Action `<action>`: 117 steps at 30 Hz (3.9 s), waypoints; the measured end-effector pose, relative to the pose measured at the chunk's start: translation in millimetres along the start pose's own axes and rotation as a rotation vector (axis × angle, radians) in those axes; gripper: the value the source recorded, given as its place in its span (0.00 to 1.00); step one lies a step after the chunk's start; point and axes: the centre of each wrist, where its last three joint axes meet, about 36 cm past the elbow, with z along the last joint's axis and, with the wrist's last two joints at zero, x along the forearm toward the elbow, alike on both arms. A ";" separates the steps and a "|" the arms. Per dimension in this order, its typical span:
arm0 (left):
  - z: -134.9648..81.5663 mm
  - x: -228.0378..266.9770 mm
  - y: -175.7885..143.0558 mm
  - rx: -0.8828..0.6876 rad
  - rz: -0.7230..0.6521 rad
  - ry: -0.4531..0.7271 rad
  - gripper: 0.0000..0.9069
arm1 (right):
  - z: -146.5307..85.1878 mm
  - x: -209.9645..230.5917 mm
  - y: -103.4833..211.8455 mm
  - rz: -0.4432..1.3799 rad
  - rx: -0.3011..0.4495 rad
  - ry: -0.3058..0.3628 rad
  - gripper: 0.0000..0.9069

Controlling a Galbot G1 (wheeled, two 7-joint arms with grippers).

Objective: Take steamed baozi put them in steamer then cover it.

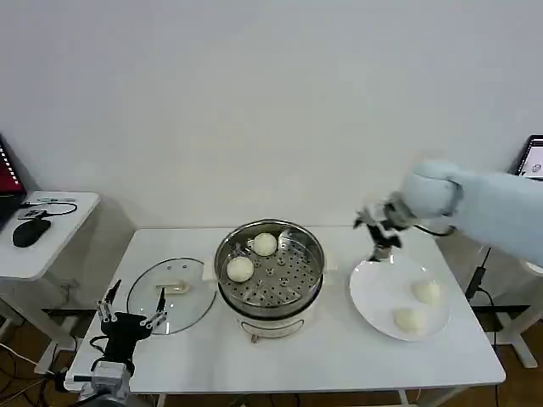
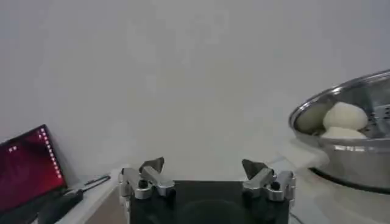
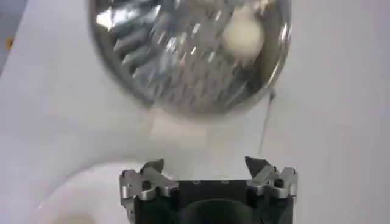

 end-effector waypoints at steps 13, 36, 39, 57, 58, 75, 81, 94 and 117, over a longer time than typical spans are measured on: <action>7.1 -2.8 -5.7 -0.011 0.011 0.022 1.00 | 63.9 -22.6 91.2 -0.076 -0.027 0.051 1.00; 17.7 1.2 -1.4 -0.032 -0.006 0.062 1.00 | 75.3 -92.8 103.1 -0.130 -0.053 0.072 1.00; 19.3 0.9 -1.8 -0.033 -0.007 0.066 1.00 | 76.9 -101.6 103.4 -0.141 -0.061 0.074 1.00; 21.2 -1.9 -2.6 -0.032 -0.010 0.068 1.00 | 77.1 -128.8 97.4 -0.174 -0.105 0.082 0.84; 21.2 -1.9 -2.6 -0.031 -0.010 0.068 1.00 | 77.2 -129.6 97.4 -0.176 -0.107 0.083 0.81; 15.2 1.2 -1.6 -0.028 -0.016 0.055 1.00 | 78.7 -125.9 92.9 -0.175 -0.125 0.087 0.62; 14.3 0.8 2.0 -0.034 -0.018 0.050 1.00 | 81.4 -108.8 81.5 -0.153 -0.121 0.084 0.62; 17.7 -1.8 4.8 -0.032 -0.018 0.055 1.00 | 75.2 -21.8 -0.3 0.020 -0.095 0.063 0.62; 6.5 13.2 14.8 -0.023 -0.072 0.054 1.00 | -139.2 2.2 -121.2 0.075 0.328 -0.121 0.63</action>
